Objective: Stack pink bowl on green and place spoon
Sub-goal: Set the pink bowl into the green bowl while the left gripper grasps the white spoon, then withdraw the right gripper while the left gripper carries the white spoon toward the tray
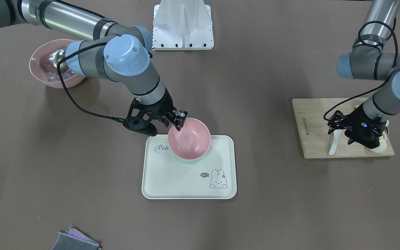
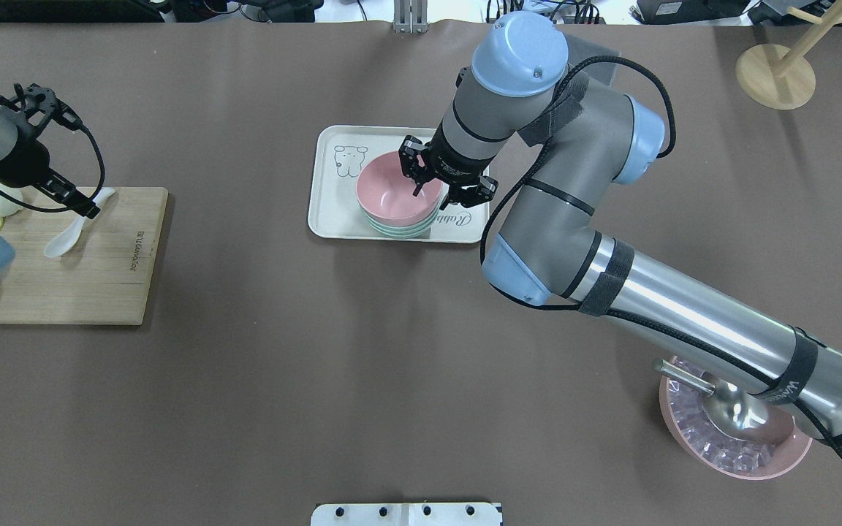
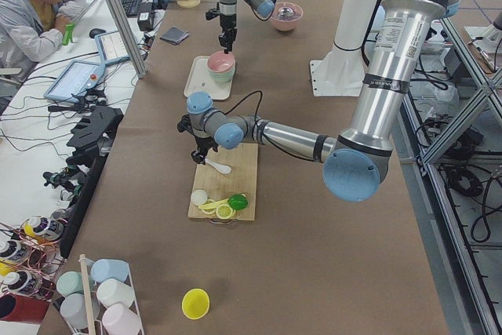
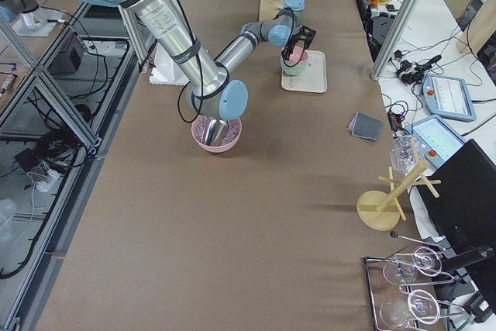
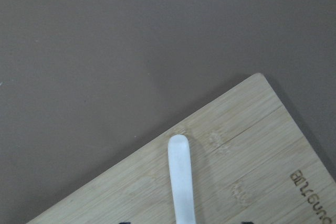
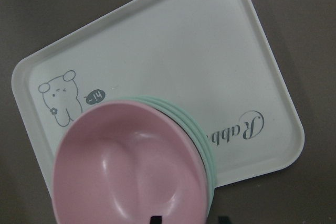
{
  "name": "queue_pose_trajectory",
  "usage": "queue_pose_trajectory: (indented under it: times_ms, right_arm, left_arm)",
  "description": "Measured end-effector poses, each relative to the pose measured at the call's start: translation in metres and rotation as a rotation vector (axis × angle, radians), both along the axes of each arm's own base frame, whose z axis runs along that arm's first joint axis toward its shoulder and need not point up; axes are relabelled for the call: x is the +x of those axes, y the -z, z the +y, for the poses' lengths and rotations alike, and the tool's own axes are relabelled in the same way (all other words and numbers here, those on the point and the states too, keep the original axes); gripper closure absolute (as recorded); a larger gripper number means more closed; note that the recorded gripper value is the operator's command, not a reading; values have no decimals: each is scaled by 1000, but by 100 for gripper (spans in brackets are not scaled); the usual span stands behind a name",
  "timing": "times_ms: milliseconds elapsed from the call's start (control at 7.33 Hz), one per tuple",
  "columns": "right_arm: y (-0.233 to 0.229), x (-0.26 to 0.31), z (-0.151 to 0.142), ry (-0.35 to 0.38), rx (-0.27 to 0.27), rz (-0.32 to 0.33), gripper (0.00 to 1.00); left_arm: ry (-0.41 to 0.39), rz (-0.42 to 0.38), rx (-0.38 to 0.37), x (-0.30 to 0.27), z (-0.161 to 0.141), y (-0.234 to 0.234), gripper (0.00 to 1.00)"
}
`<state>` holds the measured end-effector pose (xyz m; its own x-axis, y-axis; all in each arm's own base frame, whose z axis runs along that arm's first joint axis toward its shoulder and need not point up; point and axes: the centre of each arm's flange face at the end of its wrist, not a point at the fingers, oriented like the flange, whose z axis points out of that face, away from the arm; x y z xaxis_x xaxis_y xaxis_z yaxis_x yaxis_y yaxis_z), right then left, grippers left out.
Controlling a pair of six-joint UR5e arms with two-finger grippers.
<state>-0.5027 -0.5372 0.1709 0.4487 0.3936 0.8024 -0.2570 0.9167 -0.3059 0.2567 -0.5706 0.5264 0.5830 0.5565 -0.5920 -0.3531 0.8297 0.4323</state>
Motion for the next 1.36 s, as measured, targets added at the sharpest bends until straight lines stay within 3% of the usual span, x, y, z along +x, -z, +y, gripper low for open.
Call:
queue_pose_trajectory:
  times_ms: [273,409,545,682,818,1091,1364]
  right_arm:
    - [-12,78,-14,13,-26,-64,0]
    - [-29,134,-23,24,-34,-98,0]
    - [-46,177,-28,34,-31,-120,0]
    - [-57,200,-30,38,-24,-128,0]
    - [-62,212,-30,37,-20,-132,0]
    - [-69,228,-24,27,-16,-134,0]
    - [-88,253,-19,14,3,-123,0]
  left_arm:
    - [-7,-7,-15,8,-1,-6,26]
    - [-15,-13,-24,13,1,-12,35]
    - [-22,-18,-31,18,1,-16,57]
    - [-25,-20,-33,21,-2,-17,95]
    - [-26,-20,-33,23,-4,-15,100]
    - [-25,-18,-37,26,-8,-9,100]
    - [7,22,-59,36,-22,34,100]
